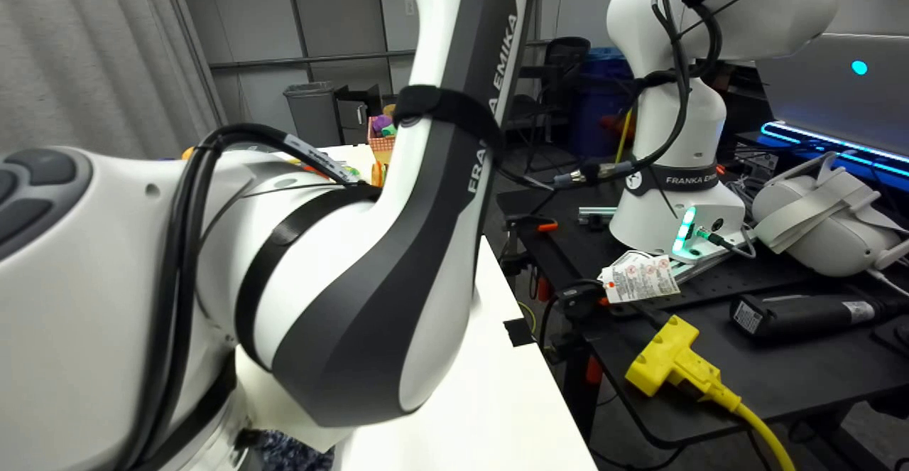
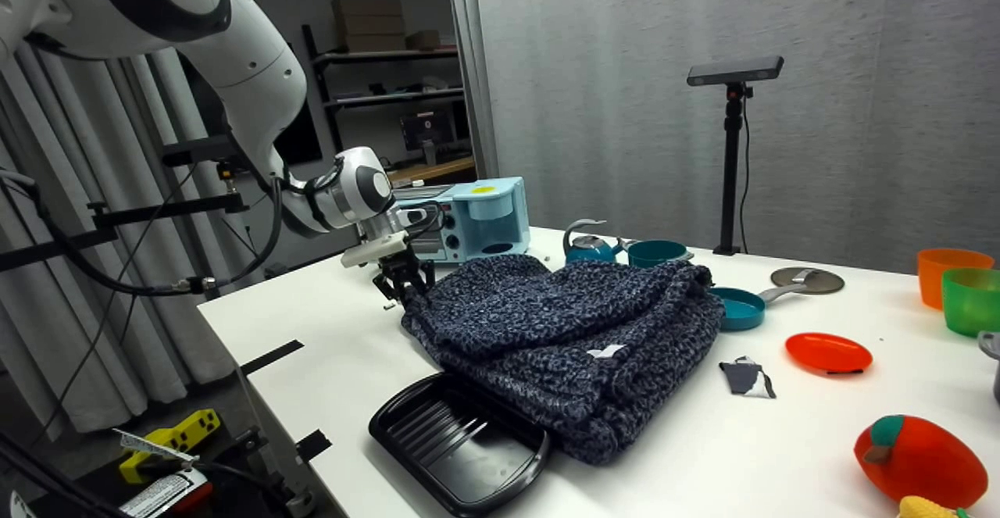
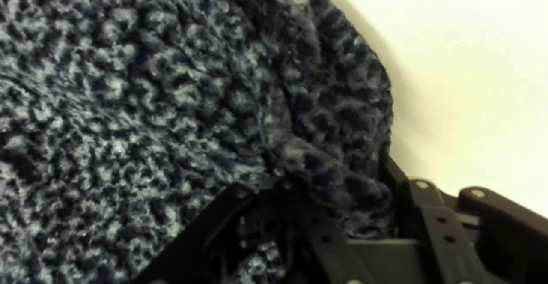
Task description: Fold the grey blanket once
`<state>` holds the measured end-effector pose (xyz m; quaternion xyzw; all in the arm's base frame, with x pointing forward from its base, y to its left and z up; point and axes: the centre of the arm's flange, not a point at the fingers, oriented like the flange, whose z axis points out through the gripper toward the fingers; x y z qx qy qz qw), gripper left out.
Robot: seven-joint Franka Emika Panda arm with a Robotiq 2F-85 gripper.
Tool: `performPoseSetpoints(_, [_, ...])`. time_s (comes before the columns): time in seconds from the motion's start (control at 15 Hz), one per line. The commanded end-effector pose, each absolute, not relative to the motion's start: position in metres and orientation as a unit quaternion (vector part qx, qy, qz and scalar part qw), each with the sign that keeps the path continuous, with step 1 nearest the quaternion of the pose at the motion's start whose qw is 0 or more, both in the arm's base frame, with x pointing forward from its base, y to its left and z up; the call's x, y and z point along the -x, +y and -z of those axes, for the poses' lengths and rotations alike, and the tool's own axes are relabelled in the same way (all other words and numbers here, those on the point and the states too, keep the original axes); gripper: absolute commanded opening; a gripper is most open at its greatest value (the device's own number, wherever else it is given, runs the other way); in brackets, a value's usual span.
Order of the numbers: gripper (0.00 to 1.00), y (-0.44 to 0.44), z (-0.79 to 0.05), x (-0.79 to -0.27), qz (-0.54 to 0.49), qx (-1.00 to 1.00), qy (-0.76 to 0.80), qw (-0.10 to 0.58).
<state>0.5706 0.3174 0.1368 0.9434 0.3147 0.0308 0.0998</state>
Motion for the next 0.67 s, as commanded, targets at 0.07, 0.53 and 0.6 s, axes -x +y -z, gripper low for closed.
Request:
performPoseSetpoints(0.07, [0.08,0.327,-0.131,-0.576,-0.029,-0.956,0.277,0.087])
performPoseSetpoints(0.53, [0.03,0.282,-0.204,-0.566,-0.033,-0.976,0.208,0.048])
performPoseSetpoints(0.6, [0.03,0.278,-0.208,-0.568,-0.041,-0.979,0.195,0.047])
